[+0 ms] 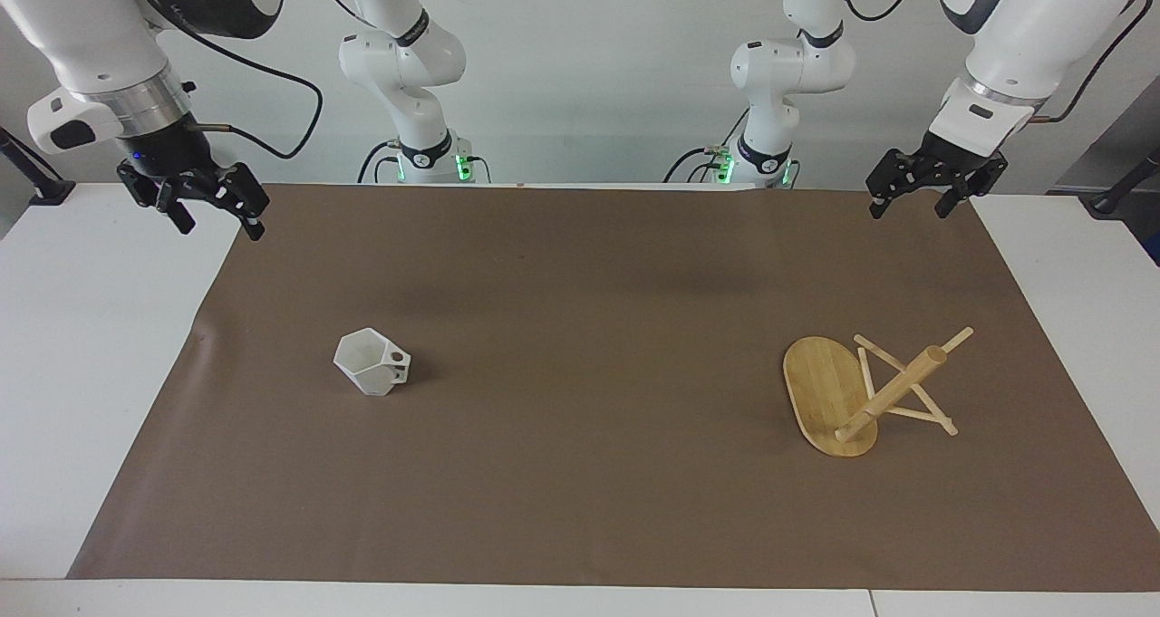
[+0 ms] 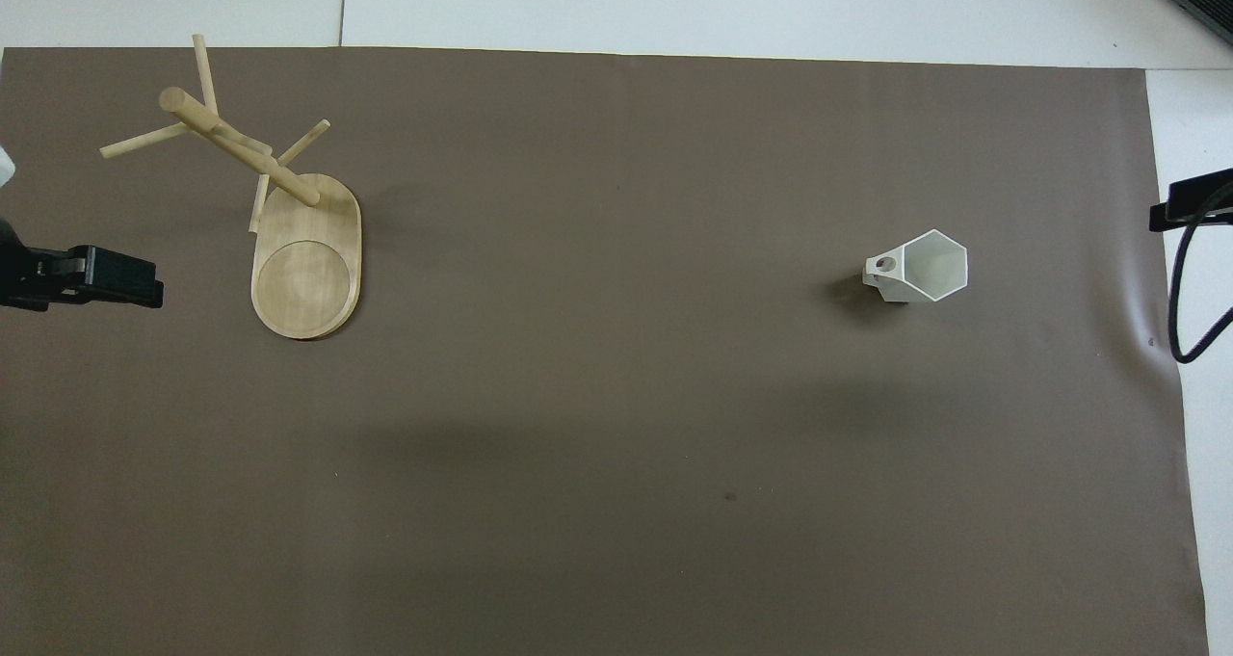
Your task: Hang cup on rack
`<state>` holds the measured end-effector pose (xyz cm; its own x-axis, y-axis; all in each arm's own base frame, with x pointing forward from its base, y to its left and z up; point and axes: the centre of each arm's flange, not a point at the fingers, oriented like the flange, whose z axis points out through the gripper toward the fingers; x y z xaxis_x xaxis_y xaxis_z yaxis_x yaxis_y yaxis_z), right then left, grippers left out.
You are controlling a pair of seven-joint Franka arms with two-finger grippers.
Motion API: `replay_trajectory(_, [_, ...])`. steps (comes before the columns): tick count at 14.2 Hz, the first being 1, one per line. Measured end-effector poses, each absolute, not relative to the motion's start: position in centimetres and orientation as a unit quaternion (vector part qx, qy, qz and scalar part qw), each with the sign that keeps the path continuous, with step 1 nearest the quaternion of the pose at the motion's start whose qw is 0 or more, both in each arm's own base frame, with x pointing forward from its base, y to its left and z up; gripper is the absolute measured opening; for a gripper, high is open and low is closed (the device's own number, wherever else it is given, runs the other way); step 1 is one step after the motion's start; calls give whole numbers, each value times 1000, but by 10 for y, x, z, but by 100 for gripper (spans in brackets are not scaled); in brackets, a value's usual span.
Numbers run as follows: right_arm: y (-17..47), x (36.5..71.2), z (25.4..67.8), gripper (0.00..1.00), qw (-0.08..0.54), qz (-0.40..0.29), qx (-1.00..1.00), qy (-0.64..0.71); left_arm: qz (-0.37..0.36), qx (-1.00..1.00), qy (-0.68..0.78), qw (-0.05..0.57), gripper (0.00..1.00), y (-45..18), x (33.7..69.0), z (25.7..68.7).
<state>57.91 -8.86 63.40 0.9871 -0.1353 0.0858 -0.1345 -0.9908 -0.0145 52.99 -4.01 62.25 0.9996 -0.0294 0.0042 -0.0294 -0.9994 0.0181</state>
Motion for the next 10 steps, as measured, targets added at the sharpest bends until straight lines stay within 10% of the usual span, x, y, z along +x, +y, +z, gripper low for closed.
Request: replay_trajectory(10, [-85, 579, 634, 100, 5, -44, -997, 65, 2, 1000, -15, 9, 100, -40, 530, 623])
